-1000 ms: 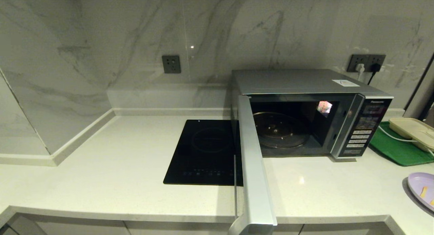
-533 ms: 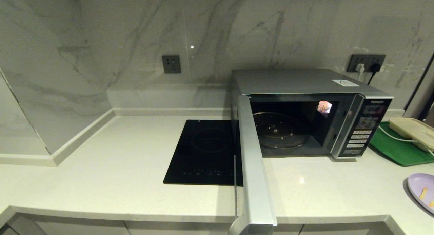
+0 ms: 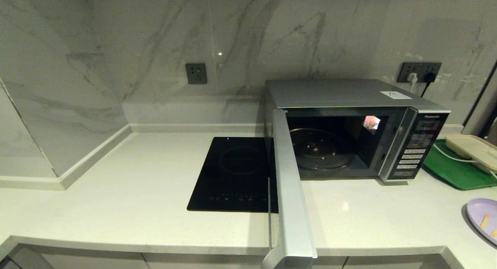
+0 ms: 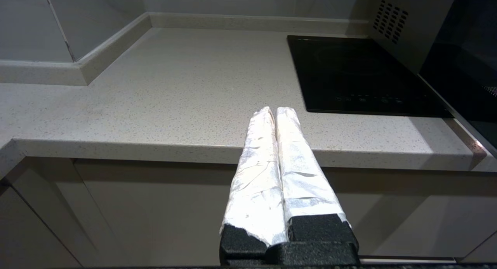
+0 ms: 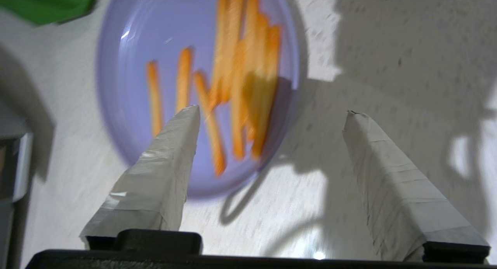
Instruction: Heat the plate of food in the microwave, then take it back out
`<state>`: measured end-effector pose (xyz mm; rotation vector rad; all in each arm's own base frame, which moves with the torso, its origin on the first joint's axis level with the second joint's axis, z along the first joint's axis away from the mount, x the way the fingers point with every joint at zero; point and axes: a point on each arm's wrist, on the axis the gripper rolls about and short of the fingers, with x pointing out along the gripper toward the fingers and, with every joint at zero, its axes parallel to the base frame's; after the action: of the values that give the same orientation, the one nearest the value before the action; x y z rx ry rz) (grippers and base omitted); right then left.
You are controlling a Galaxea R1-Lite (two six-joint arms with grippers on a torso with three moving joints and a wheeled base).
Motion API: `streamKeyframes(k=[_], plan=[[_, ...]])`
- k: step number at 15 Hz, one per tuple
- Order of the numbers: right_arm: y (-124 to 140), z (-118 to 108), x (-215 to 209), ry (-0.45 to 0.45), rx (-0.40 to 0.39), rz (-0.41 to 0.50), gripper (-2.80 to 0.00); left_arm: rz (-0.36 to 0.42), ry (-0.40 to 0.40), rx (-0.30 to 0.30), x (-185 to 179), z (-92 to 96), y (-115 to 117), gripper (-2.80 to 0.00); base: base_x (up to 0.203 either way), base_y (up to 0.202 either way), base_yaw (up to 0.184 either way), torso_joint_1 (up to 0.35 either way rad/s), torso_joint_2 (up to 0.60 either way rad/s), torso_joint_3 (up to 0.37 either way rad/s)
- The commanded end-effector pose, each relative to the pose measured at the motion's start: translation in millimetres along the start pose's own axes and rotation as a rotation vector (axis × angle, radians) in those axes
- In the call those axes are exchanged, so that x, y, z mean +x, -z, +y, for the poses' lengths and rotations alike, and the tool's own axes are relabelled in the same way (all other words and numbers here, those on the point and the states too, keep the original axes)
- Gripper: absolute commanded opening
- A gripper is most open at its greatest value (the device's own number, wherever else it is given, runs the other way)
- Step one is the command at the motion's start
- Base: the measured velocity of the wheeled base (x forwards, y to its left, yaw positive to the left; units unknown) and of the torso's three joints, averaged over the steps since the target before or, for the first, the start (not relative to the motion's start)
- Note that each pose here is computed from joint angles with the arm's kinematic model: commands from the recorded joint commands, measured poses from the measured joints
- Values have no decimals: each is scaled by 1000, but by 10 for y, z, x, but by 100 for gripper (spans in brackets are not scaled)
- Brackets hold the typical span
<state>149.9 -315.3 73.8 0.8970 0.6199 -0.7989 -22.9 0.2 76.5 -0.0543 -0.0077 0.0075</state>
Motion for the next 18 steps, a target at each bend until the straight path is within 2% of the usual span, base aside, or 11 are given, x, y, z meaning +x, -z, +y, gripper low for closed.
streamKeyframes(k=[1,3,6,7,10,13,16,18], plan=[[41,209,-544,-45,-57,-77,0,0,0,-1,0,0,0,-280,0,0,0,0,0,0],[229,390,-1032,-96,-116,-70,0,0,0,-1,0,0,0,-280,0,0,0,0,0,0],[753,746,-1820,-184,-226,29,0,0,0,-1,0,0,0,-280,0,0,0,0,0,0],[965,876,-2063,-225,-277,71,-280,0,0,-1,0,0,0,-280,0,0,0,0,0,0],[1473,1065,-2683,-322,-397,206,-280,0,0,-1,0,0,0,-280,0,0,0,0,0,0],[1708,1045,-3065,-339,-417,227,-280,0,0,-1,0,0,0,-280,0,0,0,0,0,0],[1759,1089,-3366,-366,-437,207,-280,0,0,-1,0,0,0,-280,0,0,0,0,0,0],[1685,1176,-3500,-409,-477,228,-280,0,0,-1,0,0,0,-280,0,0,0,0,0,0]])
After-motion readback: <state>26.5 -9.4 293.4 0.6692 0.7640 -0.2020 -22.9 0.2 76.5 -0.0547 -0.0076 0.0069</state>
